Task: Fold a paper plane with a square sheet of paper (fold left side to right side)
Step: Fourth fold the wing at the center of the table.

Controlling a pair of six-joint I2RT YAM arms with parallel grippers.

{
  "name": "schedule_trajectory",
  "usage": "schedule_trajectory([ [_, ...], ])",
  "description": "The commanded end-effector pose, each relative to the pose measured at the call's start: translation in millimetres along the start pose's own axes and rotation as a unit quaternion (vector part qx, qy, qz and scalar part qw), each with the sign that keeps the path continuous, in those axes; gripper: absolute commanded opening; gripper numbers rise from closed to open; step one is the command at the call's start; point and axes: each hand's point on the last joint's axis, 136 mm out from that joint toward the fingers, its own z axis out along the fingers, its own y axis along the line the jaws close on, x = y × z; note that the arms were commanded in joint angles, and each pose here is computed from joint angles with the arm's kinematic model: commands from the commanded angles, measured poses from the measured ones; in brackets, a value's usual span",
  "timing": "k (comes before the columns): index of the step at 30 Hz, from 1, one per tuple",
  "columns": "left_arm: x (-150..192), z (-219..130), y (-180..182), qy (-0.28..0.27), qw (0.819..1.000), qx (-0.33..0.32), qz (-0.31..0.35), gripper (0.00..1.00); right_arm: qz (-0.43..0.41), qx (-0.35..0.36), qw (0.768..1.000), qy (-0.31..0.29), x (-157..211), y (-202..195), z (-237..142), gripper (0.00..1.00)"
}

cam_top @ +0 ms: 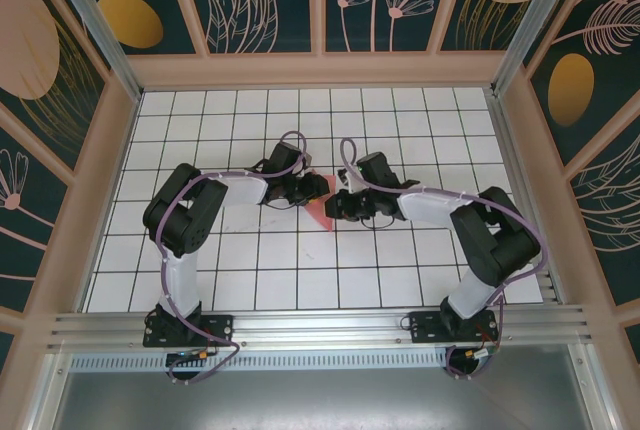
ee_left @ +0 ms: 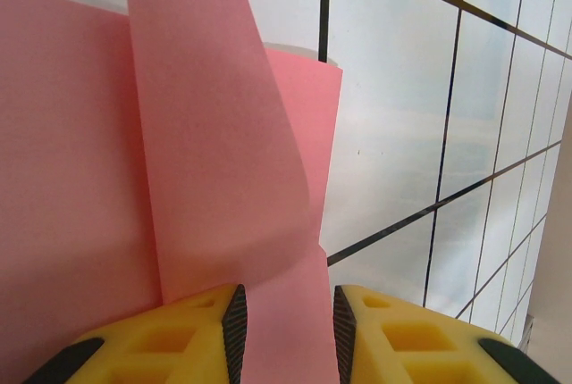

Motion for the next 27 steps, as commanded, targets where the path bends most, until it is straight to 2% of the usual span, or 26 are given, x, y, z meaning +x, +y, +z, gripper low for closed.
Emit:
schedule_trajectory([
  [1,16,8,34,0.015,0.999,-0.049,-0.018,0.35,-0.004,-0.017,1.000,0.000,-1,8,6,0.23],
  [13,17,6,33,0.013,0.999,-0.047,-0.017,0.34,-0.025,0.004,1.000,-0.009,-20,5,16,0.23],
  [18,16,6,32,0.012,0.999,-0.046,-0.015,0.34,-0.018,0.035,0.999,0.004,-12,-12,20,0.23],
  [27,16,6,32,0.013,0.999,-0.046,-0.015,0.34,-0.004,0.049,0.998,0.034,11,-26,28,0.22],
])
